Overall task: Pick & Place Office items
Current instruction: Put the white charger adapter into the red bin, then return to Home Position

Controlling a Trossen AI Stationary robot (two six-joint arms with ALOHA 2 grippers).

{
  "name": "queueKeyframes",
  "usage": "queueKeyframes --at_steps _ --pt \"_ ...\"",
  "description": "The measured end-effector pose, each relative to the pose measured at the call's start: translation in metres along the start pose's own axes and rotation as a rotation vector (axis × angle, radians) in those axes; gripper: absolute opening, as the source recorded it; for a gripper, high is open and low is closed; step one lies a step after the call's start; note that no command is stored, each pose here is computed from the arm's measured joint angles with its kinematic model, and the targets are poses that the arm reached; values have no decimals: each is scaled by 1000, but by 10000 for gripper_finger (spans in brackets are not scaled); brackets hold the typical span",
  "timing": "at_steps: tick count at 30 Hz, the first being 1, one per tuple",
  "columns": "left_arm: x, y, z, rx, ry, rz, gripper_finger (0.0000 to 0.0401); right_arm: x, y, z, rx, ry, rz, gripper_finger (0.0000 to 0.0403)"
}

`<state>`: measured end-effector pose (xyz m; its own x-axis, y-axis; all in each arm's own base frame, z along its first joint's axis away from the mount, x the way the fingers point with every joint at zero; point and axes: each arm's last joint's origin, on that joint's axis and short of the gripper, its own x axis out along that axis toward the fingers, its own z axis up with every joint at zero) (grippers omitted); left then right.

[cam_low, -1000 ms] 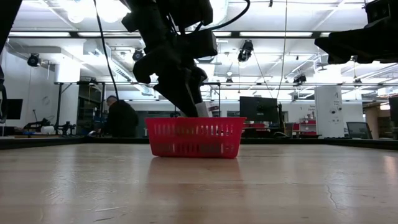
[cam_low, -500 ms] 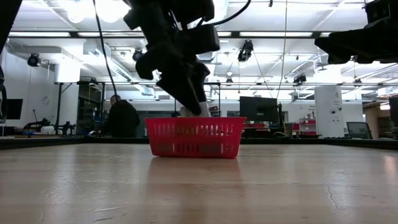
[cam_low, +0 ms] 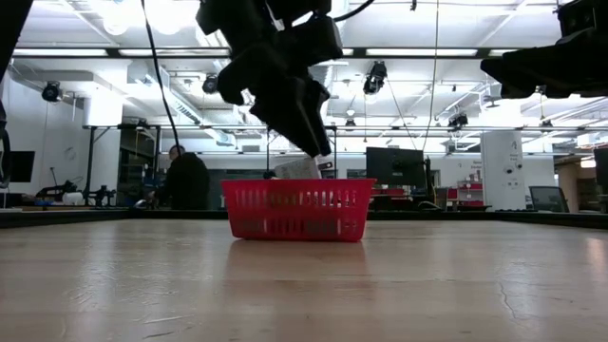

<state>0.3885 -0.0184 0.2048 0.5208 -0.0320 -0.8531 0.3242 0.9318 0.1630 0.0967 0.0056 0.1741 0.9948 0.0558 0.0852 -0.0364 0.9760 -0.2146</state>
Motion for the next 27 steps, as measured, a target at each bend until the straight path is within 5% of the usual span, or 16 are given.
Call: queueKeyframes --at_steps 12,27 --pt "-23 9 14 -1 -98 49 225 0 0 0 0 1 1 201" --pt "-99 14 22 -28 -294 121 226 0 0 1 23 -12 -3 201"
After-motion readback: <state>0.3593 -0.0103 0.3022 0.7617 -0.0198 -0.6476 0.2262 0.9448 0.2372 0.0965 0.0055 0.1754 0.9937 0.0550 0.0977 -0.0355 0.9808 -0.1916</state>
